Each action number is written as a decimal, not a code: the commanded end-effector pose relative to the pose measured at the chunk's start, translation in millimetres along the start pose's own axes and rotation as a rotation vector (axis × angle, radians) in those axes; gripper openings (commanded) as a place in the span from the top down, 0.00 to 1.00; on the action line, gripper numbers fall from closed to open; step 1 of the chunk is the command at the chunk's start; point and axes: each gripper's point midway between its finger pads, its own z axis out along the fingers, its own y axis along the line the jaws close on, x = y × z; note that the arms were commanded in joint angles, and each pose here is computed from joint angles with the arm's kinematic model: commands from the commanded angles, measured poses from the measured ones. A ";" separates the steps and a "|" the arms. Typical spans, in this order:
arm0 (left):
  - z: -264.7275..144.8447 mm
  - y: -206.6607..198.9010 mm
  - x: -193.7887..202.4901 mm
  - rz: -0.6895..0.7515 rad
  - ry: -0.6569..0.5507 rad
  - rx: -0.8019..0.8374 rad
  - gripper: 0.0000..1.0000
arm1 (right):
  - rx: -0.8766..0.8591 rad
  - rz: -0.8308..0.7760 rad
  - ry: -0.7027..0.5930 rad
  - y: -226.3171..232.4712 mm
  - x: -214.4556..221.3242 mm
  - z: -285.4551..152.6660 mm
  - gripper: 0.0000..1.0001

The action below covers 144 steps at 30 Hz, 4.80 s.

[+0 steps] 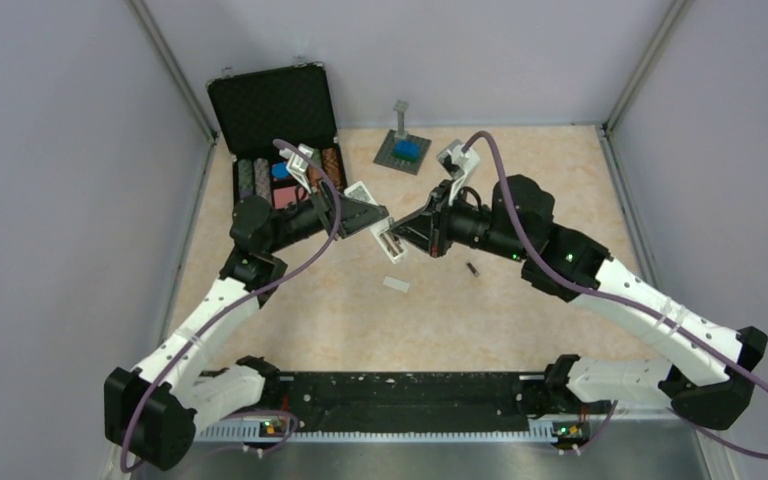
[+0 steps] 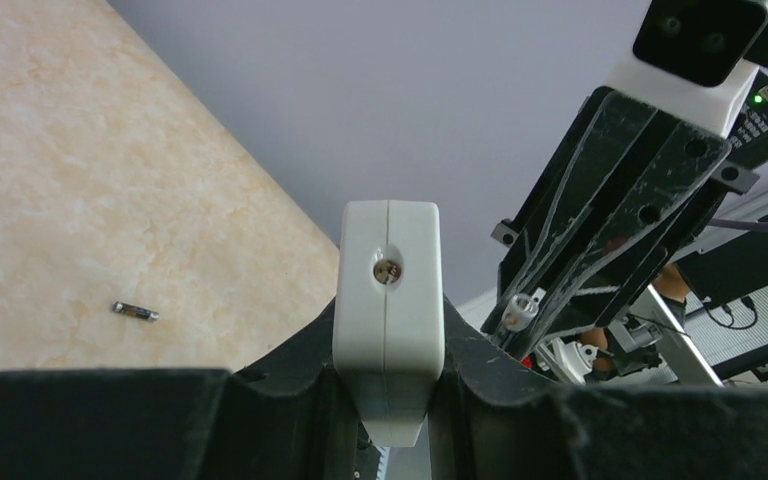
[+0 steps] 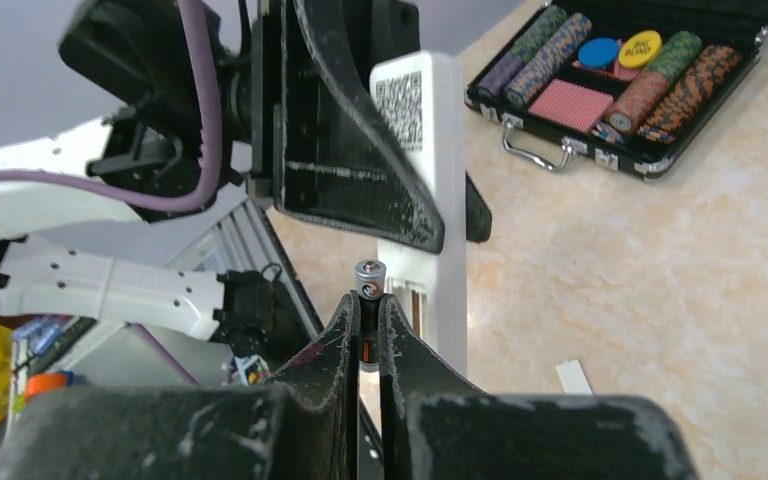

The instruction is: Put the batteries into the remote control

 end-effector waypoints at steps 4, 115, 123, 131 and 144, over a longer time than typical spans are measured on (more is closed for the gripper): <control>-0.9 -24.7 -17.5 0.028 -0.045 0.034 1.00 | 0.050 -0.120 0.028 10.9 3.4 -0.5 1.00; -9.1 -42.7 -44.2 0.005 -0.201 0.028 1.00 | 0.242 0.541 -0.268 -2.1 -26.0 -21.2 0.01; -10.0 -46.5 -53.9 0.011 -0.243 0.018 1.00 | 0.191 0.675 -0.263 5.7 -19.6 0.1 0.01; -9.5 -45.8 -57.0 0.004 -0.255 0.011 1.00 | 0.167 0.723 -0.186 9.3 3.1 20.4 0.02; -10.6 -43.2 -56.3 0.003 -0.259 -0.002 1.00 | 0.182 0.786 -0.217 -6.3 10.7 23.6 0.14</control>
